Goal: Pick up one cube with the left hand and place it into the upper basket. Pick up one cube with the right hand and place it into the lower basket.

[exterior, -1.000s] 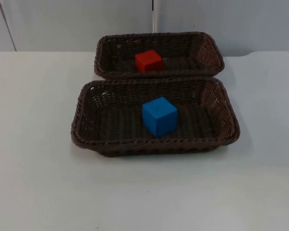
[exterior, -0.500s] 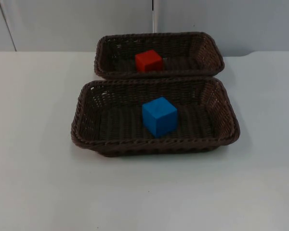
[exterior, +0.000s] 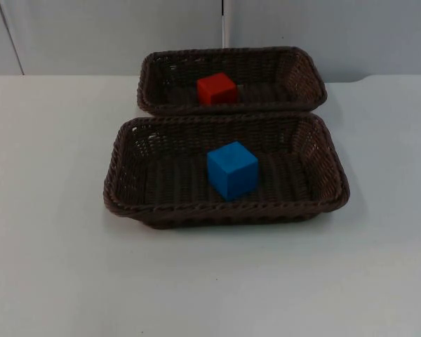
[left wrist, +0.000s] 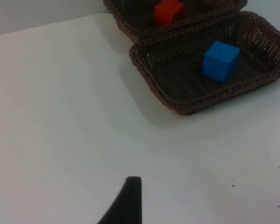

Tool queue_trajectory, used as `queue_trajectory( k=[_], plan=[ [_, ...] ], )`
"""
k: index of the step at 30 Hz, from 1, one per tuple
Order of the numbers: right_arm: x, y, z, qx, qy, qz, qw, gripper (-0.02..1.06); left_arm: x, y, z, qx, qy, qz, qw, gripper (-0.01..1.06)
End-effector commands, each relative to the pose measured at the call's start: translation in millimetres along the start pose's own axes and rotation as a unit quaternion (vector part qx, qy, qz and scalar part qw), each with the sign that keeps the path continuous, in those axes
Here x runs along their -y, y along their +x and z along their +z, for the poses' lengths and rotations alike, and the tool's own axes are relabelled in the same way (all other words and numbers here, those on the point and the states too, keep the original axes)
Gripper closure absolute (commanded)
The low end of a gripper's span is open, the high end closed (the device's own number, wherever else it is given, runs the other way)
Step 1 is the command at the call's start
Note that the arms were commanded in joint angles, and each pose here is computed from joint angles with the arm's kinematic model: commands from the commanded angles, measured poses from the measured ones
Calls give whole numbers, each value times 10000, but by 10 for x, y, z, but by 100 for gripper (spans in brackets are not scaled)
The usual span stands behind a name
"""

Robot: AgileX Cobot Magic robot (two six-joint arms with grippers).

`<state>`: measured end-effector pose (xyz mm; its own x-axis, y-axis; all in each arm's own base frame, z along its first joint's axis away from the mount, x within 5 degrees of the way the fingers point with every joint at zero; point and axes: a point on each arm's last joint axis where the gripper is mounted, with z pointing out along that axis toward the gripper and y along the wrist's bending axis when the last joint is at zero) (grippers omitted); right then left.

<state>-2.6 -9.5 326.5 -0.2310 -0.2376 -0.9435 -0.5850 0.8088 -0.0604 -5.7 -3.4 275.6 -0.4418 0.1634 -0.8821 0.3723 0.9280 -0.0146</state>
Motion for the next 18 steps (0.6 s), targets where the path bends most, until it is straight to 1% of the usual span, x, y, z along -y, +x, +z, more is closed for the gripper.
queue_trajectory(
  k=[1, 3, 4, 8, 13, 15, 18],
  plan=[
    [-2, 63, 3, -247, -4, 5, 9997, 21, -3, 12, 1, -8, 11, -12, 10000, 12],
    [-8, 130, 52, -459, -9, -3, 9989, 21, -3, 10, -1, -2, 10, -1, 10000, 12],
    [-8, 130, 52, -459, -9, -3, 9989, 21, -3, 10, -1, -2, 10, -1, 10000, 12],
    [-38, 314, 237, -806, -78, 3, 9967, 21, -3, 10, -1, -2, 10, -1, 10000, 12],
    [-55, 341, 243, -918, -162, 59, 9956, 21, -3, 10, -1, -2, 10, -1, 10000, 12],
    [-56, 387, 264, -1074, -157, 49, 9941, 21, -3, 10, -1, -2, 10, -1, 10000, 12],
    [-53, 395, 268, -1097, -138, 35, 9939, 21, -3, 10, -1, -2, 10, -1, 10000, 12]
  ],
)
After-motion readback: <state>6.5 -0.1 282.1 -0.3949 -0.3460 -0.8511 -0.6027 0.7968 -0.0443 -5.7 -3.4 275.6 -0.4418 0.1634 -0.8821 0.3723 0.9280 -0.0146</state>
